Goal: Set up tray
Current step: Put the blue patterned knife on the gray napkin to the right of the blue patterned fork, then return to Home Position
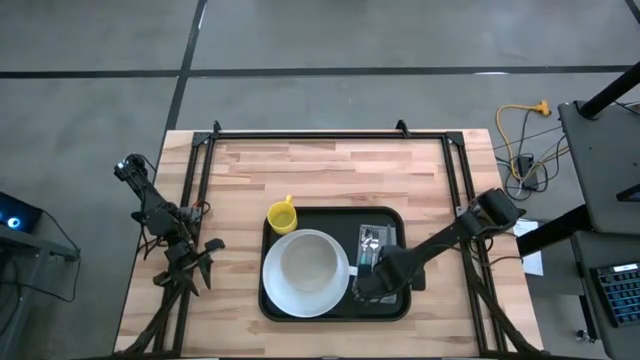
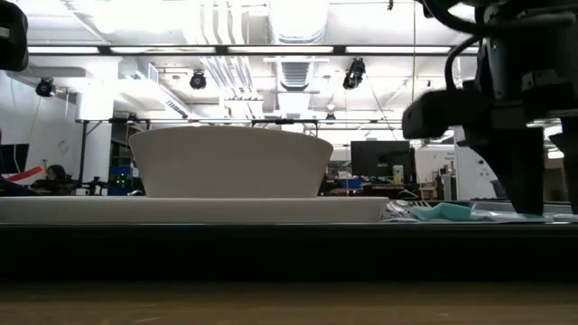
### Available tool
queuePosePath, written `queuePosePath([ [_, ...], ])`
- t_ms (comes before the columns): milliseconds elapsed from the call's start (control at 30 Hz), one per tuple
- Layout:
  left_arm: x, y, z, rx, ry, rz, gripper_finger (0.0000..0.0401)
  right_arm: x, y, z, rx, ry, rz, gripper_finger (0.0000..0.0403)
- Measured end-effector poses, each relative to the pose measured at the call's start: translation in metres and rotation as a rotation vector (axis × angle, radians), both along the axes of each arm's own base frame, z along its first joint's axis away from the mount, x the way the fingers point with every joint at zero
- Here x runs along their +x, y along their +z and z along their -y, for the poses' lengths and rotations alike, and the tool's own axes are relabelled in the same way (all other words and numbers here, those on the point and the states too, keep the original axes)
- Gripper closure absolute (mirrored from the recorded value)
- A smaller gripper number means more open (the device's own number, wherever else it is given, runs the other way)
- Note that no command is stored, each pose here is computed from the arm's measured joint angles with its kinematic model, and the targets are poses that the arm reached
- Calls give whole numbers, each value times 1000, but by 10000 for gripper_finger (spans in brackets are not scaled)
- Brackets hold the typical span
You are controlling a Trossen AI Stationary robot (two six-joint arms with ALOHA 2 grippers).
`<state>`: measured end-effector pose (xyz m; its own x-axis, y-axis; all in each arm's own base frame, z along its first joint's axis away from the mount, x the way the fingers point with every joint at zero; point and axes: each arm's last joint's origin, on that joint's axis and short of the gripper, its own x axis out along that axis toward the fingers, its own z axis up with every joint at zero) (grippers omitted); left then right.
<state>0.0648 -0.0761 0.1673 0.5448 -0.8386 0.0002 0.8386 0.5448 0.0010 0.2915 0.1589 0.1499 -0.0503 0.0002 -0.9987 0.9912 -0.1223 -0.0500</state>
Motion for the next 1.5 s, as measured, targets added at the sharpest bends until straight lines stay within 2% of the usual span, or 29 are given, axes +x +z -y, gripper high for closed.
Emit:
queuePosePath([
  [267,0,0,0,0,0,0,269,-2,11,1,14,-2,28,260],
  [733,0,0,0,0,0,0,269,7,13,-4,67,1,125,271],
  [900,0,0,0,0,0,0,269,7,15,-3,47,143,141,266],
  [1000,0,0,0,0,0,0,269,11,17,0,-141,341,232,263],
  [1133,0,0,0,0,0,0,269,21,24,-3,-570,673,380,261],
  [1267,0,0,0,0,1,0,269,27,37,-4,-902,809,431,267],
  [1333,0,0,0,0,0,0,269,30,41,-1,-992,839,452,271],
  [1400,0,0,0,0,0,0,269,33,43,3,-1032,890,505,274],
  [1467,0,0,0,0,0,0,269,39,48,7,-1037,998,663,277],
  [1500,0,0,0,0,0,-1,269,43,52,9,-1040,1094,815,277],
])
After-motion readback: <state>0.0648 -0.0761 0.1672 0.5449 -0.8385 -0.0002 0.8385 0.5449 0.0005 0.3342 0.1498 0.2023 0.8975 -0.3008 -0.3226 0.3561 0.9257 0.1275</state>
